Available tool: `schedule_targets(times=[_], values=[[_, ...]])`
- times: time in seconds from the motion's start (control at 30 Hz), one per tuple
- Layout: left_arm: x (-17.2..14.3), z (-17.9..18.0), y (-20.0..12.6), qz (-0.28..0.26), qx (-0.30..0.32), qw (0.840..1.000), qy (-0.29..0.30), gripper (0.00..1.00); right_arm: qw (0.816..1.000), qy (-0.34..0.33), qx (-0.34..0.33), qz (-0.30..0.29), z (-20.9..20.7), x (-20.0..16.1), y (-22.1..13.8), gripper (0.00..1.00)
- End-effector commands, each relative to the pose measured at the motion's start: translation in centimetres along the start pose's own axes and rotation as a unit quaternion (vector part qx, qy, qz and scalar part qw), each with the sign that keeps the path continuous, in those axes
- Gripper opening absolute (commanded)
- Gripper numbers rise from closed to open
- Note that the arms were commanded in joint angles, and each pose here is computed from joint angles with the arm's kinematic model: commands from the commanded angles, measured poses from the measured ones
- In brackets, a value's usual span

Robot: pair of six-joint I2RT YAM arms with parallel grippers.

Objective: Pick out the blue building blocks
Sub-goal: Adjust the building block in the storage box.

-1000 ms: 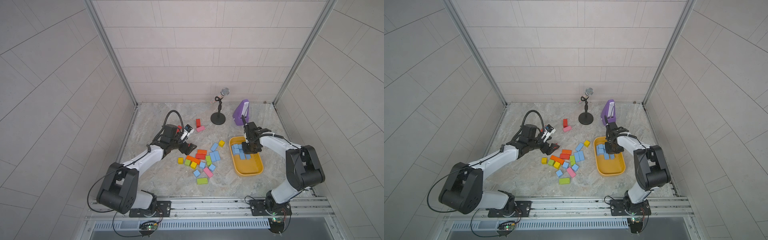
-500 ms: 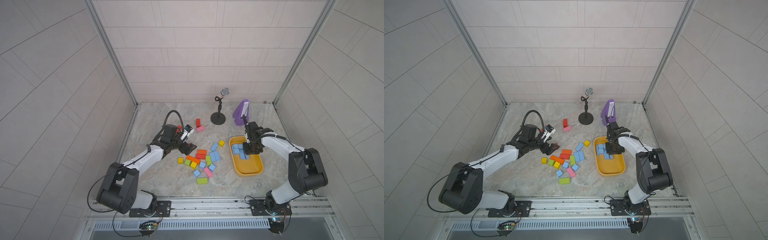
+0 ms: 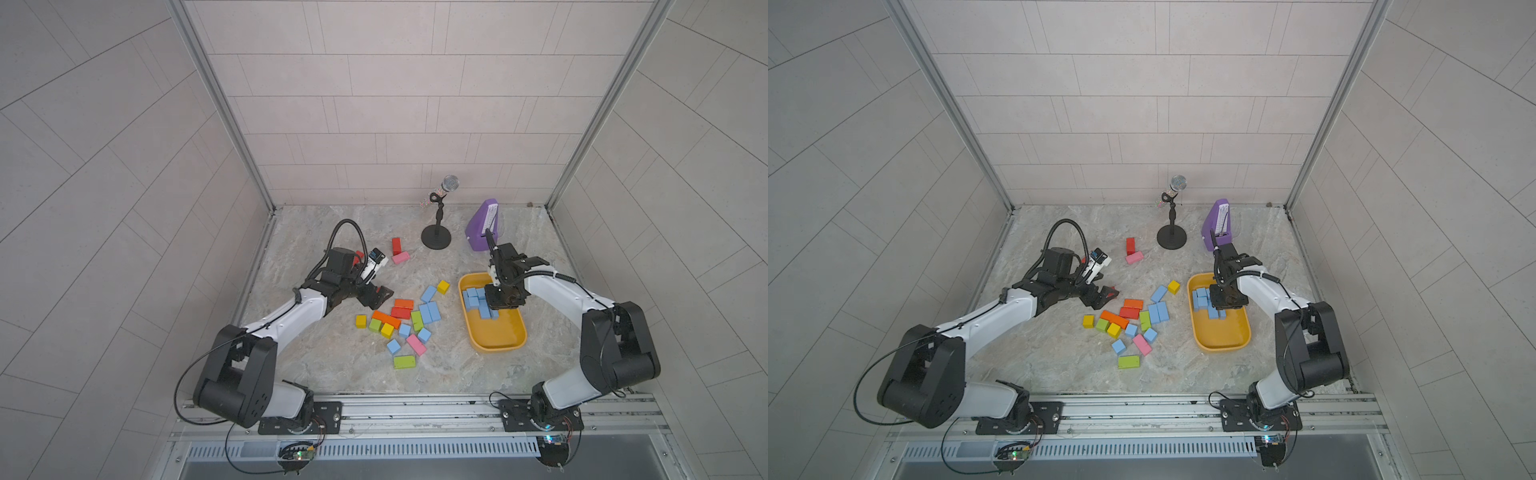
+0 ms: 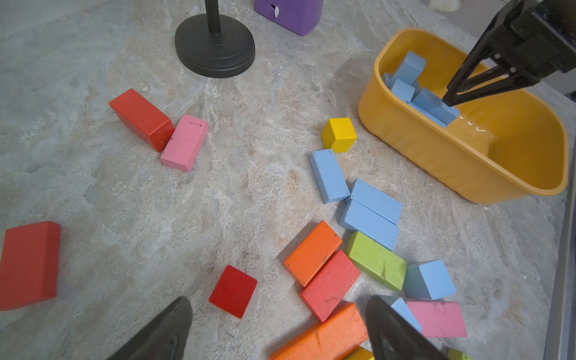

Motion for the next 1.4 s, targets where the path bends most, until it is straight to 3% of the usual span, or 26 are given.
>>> schedule_targets(times=[0.0, 0.17, 0.4, 0.73, 1.1, 1.23, 1.37], values=[[0.8, 0.0, -0.2, -0.003, 0.000, 1.000, 0.005, 0.92, 1.000, -0.001, -0.012, 0.013, -0.3, -0.4, 0.8, 0.43], [0.7, 0.1, -0.2, -0.001, 0.001, 1.000, 0.005, 0.91, 1.000, -0.002, -0.004, 0.014, 0.1, -0.1, 1.6, 0.44], [0.5, 0.1, -0.1, 0.003, 0.002, 1.000, 0.005, 0.91, 1.000, -0.006, -0.004, 0.028, 0.1, -0.3, 2.5, 0.28], [0.4, 0.3, 0.0, 0.005, 0.004, 1.000, 0.003, 0.91, 1.000, -0.012, 0.011, 0.018, 0.5, -0.1, 2.3, 0.19], [0.4, 0.4, 0.0, 0.007, 0.008, 1.000, 0.003, 0.91, 1.000, -0.028, 0.013, 0.000, 0.6, 0.6, 1.8, 0.19], [0.3, 0.7, -0.1, 0.010, 0.016, 1.000, 0.000, 0.91, 1.000, -0.024, 0.014, -0.009, 0.6, 0.7, 0.9, 0.33], [0.5, 1.0, -0.3, 0.008, 0.024, 1.000, -0.005, 0.91, 0.999, -0.025, 0.006, -0.030, 0.5, 1.2, -1.0, 0.39]])
Point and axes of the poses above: each gripper's point midway between its finger pads, its own y axis out along the fingers, its own z axis along the line the jaws close on, x = y × z, the point moved 3 cm from there along -y, back along the fingers, and after that the axes turned 10 degrees about y, right-handed, at the moved point
